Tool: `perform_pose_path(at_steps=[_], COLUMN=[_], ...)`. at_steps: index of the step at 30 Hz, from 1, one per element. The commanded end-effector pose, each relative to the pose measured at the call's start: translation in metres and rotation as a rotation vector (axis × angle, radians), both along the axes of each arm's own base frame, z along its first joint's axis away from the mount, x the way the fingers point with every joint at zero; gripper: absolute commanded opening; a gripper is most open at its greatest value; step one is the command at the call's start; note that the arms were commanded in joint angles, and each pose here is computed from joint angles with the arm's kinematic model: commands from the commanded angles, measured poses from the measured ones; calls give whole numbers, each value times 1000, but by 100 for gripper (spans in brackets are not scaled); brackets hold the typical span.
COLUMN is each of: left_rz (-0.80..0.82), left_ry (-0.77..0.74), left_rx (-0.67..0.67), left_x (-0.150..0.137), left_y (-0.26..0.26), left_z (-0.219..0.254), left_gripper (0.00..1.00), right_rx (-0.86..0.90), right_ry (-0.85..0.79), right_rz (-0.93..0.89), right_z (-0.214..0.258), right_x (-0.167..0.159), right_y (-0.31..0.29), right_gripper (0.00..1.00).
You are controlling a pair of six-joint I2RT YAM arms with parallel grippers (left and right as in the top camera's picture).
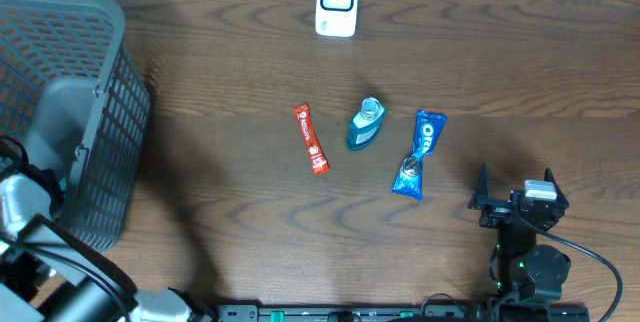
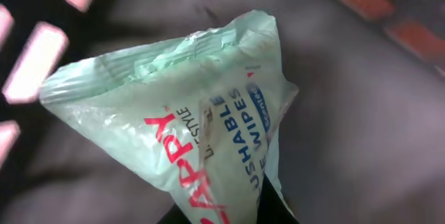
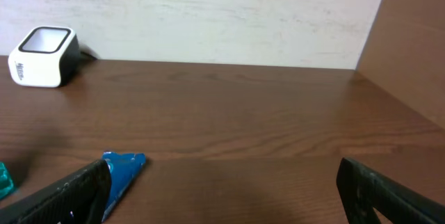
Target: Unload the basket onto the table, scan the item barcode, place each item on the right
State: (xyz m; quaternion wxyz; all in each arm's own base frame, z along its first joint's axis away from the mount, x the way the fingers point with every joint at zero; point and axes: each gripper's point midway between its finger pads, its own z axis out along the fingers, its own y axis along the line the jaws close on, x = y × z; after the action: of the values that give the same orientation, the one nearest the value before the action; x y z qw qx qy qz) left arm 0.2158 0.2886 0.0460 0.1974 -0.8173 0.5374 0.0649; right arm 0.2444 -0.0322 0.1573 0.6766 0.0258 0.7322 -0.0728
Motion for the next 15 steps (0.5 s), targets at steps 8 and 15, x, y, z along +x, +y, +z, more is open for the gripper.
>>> perform_pose_path(at_steps=[8,15], left_rz=[-164,-484], left_ry=[-518,-899], left_rx=[353,448], left_x=[40,60], left_y=[-11,-83], left_z=[221,353], left_gripper=[7,8], right_rx=[9,9], right_ry=[-1,-1], right_rz=[-9,-9], right_z=[0,0], right_x=[0,0], right_y=[-2,-2], right_gripper=[99,99])
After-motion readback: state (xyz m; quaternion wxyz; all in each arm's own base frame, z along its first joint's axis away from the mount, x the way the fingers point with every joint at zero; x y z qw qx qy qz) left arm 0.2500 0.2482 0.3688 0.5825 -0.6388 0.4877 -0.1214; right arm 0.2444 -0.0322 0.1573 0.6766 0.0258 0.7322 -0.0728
